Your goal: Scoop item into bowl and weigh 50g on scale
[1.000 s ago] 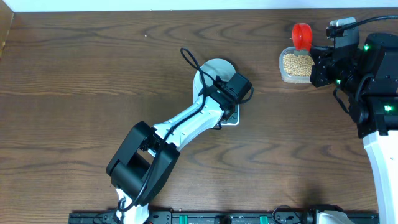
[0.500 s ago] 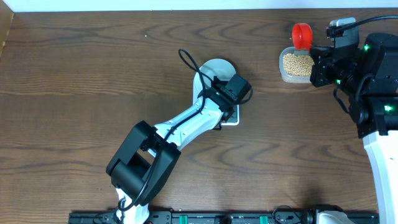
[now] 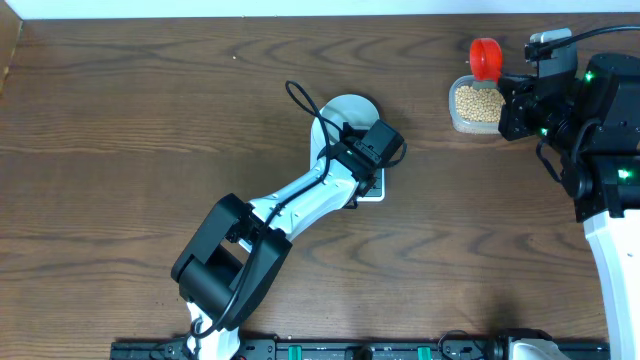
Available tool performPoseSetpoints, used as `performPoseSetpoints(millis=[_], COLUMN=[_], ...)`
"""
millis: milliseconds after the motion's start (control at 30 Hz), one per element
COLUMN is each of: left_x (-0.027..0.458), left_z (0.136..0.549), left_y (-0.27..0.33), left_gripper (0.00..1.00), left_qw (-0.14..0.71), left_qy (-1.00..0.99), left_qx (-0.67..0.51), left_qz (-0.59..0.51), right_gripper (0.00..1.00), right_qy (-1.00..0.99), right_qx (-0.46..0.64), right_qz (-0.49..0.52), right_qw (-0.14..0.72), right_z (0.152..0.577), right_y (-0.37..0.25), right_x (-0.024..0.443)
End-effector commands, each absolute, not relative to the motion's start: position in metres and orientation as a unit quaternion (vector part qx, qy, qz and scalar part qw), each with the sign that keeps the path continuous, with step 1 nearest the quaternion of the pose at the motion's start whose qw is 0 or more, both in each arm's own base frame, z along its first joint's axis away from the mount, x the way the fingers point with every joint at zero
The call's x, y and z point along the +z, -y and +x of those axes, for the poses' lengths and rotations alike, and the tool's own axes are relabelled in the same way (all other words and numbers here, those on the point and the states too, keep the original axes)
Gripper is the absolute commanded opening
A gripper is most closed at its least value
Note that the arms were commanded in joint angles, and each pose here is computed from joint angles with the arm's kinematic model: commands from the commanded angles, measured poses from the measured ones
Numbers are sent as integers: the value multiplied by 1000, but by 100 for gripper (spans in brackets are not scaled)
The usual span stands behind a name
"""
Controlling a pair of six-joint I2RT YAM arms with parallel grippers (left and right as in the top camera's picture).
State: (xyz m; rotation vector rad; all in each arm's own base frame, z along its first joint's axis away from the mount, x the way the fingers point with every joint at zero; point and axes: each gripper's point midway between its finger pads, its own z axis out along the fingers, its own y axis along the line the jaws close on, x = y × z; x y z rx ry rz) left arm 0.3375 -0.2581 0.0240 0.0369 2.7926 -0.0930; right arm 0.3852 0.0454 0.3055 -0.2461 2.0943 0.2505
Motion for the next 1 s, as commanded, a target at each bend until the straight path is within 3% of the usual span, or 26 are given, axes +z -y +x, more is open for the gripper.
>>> performPoseSetpoints(millis=[0, 967], left_x=[14, -13], left_z=[337, 327], left_y=[250, 241], left_gripper=[7, 7], left_qw=[169, 143], left_qy=[-985, -990], left_qx=[-14, 8], left_qz=[8, 6], right_gripper=[1, 1], right_qy=[-855, -855], right_qx=[95, 95], right_qz=[-103, -103], right_qw=[499, 499], right_z=[386, 386], right_y=[-42, -42], right_x=[317, 317])
